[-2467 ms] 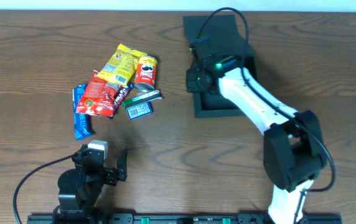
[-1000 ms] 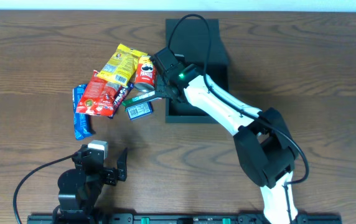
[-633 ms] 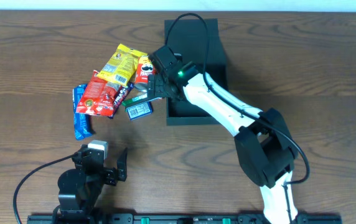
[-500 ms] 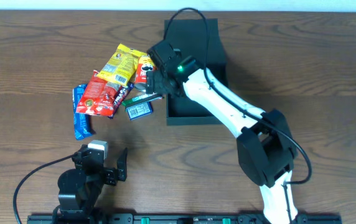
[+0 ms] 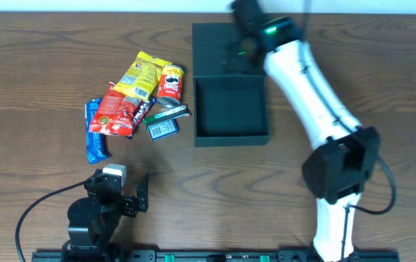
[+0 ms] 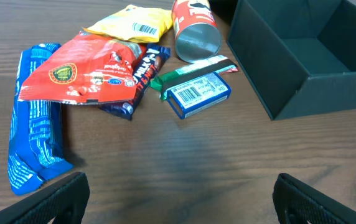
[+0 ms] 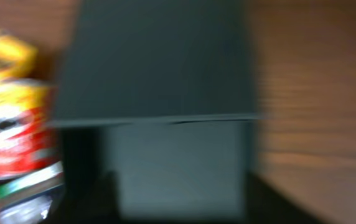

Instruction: Pack container

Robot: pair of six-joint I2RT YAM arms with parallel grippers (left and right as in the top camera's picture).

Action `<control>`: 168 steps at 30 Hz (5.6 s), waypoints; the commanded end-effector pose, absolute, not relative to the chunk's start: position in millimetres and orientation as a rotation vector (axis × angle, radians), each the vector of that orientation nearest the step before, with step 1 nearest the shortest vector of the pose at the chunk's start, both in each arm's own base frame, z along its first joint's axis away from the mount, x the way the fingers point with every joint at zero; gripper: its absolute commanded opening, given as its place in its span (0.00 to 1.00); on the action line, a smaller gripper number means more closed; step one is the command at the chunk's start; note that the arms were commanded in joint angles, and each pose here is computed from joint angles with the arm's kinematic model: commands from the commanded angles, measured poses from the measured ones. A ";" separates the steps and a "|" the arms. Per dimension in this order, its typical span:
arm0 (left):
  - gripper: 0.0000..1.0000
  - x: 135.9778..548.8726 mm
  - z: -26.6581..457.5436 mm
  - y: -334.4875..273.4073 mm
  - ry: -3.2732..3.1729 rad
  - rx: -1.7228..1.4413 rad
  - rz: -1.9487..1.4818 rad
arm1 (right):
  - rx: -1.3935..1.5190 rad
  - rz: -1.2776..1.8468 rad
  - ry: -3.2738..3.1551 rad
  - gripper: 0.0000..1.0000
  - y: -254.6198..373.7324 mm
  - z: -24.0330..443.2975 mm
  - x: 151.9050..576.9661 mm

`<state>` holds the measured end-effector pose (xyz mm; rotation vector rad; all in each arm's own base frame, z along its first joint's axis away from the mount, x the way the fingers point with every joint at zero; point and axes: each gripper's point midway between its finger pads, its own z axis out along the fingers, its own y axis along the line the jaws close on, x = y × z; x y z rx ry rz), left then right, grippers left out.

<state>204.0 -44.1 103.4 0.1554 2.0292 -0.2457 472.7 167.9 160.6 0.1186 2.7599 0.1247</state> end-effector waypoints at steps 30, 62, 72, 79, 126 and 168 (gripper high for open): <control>0.95 204.1 98.5 -43.6 2.037 0.142 -0.252 | -0.086 0.176 3.008 0.06 119.3 47.9 430.2; 0.95 204.1 98.5 -43.6 2.037 0.142 -0.252 | 0.041 0.066 3.022 0.50 144.6 44.8 416.0; 0.95 204.1 98.5 -43.6 2.037 0.142 -0.252 | -0.012 0.107 2.937 0.99 150.0 101.6 440.4; 0.95 204.1 98.5 -43.6 2.037 0.142 -0.252 | -0.101 0.167 2.736 0.99 150.9 198.1 462.4; 0.95 328.6 234.6 -63.8 1.955 0.266 -0.290 | -0.344 0.022 2.506 0.99 63.0 269.8 383.4; 0.95 474.0 78.2 -112.6 2.400 0.528 -0.112 | -0.139 0.068 2.126 0.99 -4.2 339.9 453.6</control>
